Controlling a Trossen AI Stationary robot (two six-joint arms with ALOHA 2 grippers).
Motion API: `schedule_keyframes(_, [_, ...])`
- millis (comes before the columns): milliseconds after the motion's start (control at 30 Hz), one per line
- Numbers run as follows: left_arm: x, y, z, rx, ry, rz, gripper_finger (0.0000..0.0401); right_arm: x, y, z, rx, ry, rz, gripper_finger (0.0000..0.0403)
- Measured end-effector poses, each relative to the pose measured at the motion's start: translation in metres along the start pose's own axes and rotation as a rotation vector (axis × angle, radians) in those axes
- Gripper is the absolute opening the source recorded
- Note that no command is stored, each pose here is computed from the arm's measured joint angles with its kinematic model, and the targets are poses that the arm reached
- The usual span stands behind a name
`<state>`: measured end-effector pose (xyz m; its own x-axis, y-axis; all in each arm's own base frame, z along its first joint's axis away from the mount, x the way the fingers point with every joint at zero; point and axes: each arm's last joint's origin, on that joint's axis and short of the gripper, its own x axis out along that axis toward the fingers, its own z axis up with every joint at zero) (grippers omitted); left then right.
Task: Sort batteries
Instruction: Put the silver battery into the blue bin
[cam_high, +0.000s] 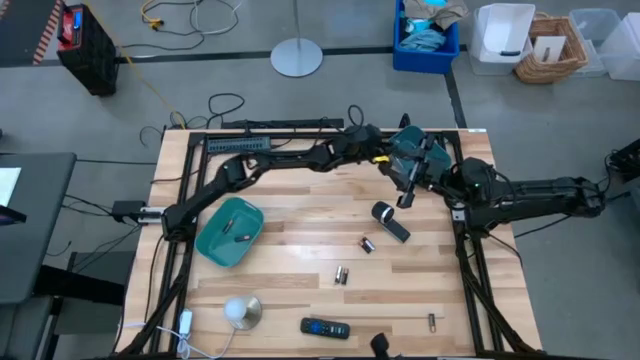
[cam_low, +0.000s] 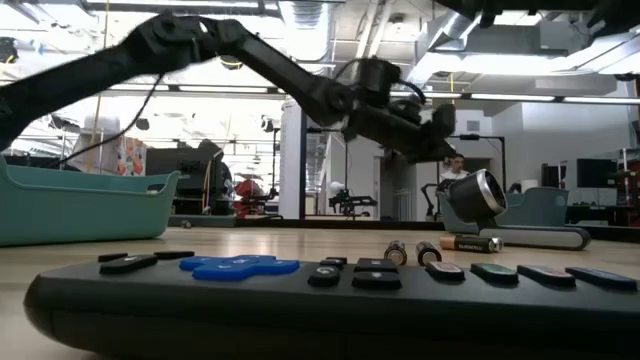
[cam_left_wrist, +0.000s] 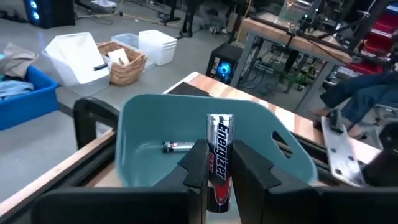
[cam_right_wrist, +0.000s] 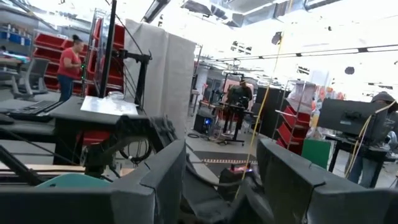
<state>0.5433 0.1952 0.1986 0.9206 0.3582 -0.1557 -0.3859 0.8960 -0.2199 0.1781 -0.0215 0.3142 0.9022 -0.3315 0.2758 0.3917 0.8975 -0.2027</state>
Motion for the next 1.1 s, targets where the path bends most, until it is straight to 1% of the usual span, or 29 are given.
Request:
schedule_keyframes(167, [0.024, 0.003, -0.016, -0.004, -0.011, 0.000, 0.0040, 0.000, 0.000, -0.001, -0.001, 0.004, 0.001, 0.0214])
schedule_keyframes(300, [0.034, 0.007, -0.022, -0.009, -0.044, 0.012, 0.0040, 0.000, 0.000, -0.001, -0.002, 0.009, 0.002, 0.0214])
schedule_keyframes(367, [0.034, 0.010, -0.023, -0.011, -0.066, 0.029, 0.0040, 0.000, 0.000, -0.001, -0.002, 0.009, 0.002, 0.0214])
schedule_keyframes(467, [0.034, 0.016, -0.024, -0.005, -0.060, 0.053, 0.0040, 0.000, 0.000, -0.001, -0.002, 0.009, 0.002, 0.0214])
schedule_keyframes(700, [0.034, 0.029, -0.019, -0.002, -0.094, 0.067, 0.0041, 0.000, 0.000, -0.001, -0.001, 0.006, 0.001, 0.0214])
schedule_keyframes(800, [0.034, 0.033, -0.018, -0.017, -0.091, 0.036, 0.0041, 0.000, 0.000, -0.001, -0.001, 0.005, 0.001, 0.0214])
schedule_keyframes(900, [0.034, 0.035, -0.018, -0.058, -0.074, 0.013, 0.0041, 0.000, 0.000, -0.001, -0.001, 0.005, 0.001, 0.0214])
schedule_keyframes(1100, [0.034, 0.042, -0.021, -0.089, -0.027, 0.006, 0.0041, 0.000, 0.000, 0.000, 0.001, -0.001, -0.001, 0.0214])
